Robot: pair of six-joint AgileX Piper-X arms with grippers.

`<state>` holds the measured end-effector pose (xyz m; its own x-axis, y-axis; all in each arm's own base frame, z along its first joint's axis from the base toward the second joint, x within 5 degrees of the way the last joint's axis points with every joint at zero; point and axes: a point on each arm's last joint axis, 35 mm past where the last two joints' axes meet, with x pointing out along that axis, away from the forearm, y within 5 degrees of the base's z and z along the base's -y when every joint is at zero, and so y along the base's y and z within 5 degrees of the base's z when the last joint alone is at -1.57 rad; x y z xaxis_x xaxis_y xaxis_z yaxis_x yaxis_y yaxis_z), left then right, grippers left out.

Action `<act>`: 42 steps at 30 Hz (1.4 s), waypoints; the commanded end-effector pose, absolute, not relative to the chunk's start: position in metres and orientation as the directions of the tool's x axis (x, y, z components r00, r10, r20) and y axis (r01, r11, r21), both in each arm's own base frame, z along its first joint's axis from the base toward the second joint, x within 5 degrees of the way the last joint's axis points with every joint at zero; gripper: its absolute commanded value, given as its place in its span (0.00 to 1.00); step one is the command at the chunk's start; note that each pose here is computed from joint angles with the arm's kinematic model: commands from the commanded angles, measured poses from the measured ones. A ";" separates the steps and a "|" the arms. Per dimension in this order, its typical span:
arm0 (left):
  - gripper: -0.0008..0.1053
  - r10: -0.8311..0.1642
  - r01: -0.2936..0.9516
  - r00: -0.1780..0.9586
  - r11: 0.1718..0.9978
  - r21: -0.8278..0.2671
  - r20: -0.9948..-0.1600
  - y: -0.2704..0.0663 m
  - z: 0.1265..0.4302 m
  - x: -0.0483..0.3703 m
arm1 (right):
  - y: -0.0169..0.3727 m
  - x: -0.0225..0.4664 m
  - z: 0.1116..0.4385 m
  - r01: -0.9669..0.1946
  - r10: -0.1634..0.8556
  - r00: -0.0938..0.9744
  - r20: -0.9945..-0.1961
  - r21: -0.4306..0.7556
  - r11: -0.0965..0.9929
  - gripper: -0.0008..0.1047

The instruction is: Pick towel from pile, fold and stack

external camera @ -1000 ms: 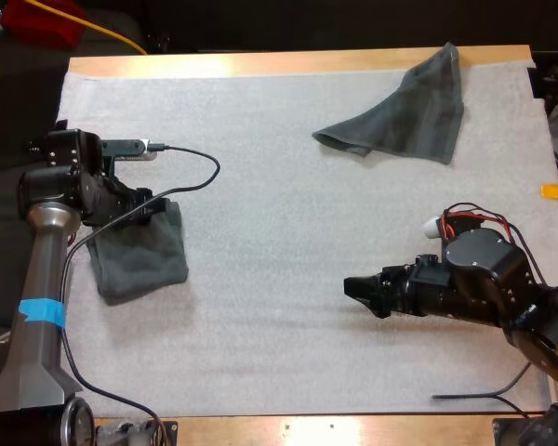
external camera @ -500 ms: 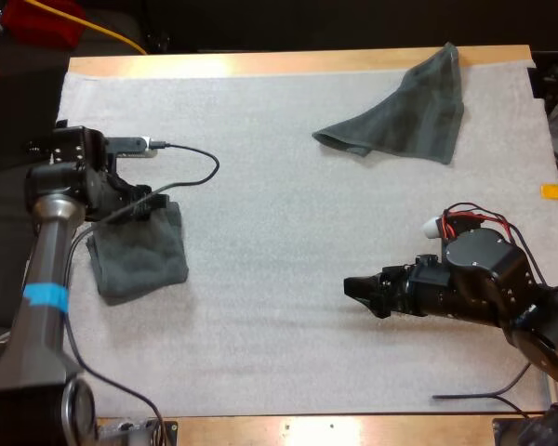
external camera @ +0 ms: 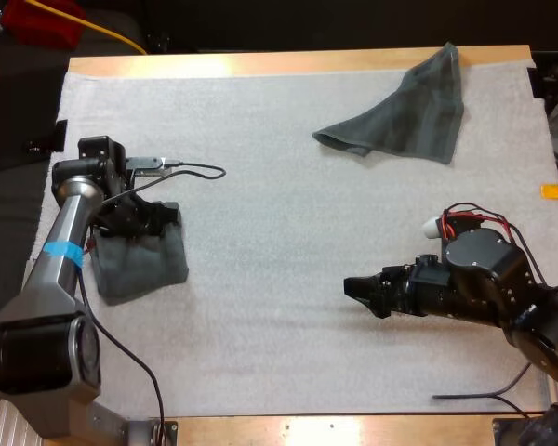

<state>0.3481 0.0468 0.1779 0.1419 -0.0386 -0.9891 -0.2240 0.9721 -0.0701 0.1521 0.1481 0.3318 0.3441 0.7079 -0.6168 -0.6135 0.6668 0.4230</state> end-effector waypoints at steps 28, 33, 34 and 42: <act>0.55 -0.093 -0.134 0.517 0.973 -0.188 -0.851 0.033 0.342 0.281 | 0.148 0.151 0.333 -0.617 0.716 0.337 -0.611 0.431 0.658 0.71; 0.55 -0.139 -0.100 0.555 0.967 -0.232 -0.820 0.028 0.362 0.260 | 0.148 0.151 0.334 -0.625 0.720 0.341 -0.605 0.426 0.654 0.71; 0.55 -0.156 -0.088 0.558 0.965 -0.246 -0.815 0.026 0.366 0.255 | 0.148 0.151 0.334 -0.622 0.715 0.349 -0.606 0.421 0.660 0.71; 0.55 -0.223 0.030 0.572 0.967 -0.251 -0.789 -0.004 0.384 0.232 | 0.141 0.159 0.332 -0.570 0.597 0.481 -0.642 0.288 0.769 0.71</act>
